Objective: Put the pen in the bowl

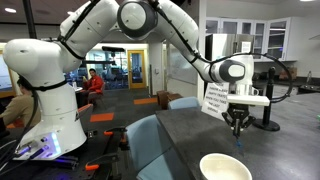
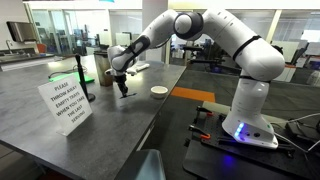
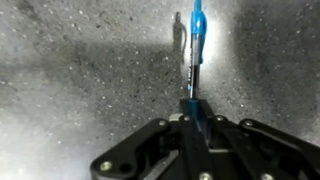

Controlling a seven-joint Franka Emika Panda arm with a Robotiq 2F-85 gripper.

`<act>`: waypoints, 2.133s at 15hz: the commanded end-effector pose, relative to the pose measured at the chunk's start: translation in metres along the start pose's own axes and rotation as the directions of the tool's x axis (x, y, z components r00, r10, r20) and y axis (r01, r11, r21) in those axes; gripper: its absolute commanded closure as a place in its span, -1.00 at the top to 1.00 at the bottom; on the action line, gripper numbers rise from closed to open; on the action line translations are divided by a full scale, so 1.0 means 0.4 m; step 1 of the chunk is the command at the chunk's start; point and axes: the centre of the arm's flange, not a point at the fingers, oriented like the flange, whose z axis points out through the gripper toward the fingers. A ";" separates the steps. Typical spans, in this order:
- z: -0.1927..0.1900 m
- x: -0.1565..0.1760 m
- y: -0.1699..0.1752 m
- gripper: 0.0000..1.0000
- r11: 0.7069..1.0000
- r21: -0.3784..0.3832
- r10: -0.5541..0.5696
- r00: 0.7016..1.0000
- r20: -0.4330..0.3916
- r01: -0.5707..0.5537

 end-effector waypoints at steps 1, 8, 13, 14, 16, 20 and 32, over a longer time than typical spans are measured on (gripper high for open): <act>-0.050 -0.106 -0.036 -0.93 0.999 0.010 0.052 0.999 -0.012 -0.052; -0.067 -0.350 -0.076 -0.93 0.989 0.012 0.148 0.982 -0.118 -0.148; -0.040 -0.439 -0.139 -0.93 0.983 0.022 0.183 0.964 -0.192 -0.183; -0.033 -0.449 -0.153 -0.93 0.981 0.025 0.194 0.959 -0.204 -0.193; -0.021 -0.462 -0.178 -0.93 0.978 0.031 0.206 0.952 -0.225 -0.205; -0.021 -0.508 -0.211 -0.93 0.968 0.022 0.247 0.934 -0.257 -0.250; -0.094 -0.635 -0.207 -0.93 0.944 -0.030 0.316 0.925 -0.211 -0.329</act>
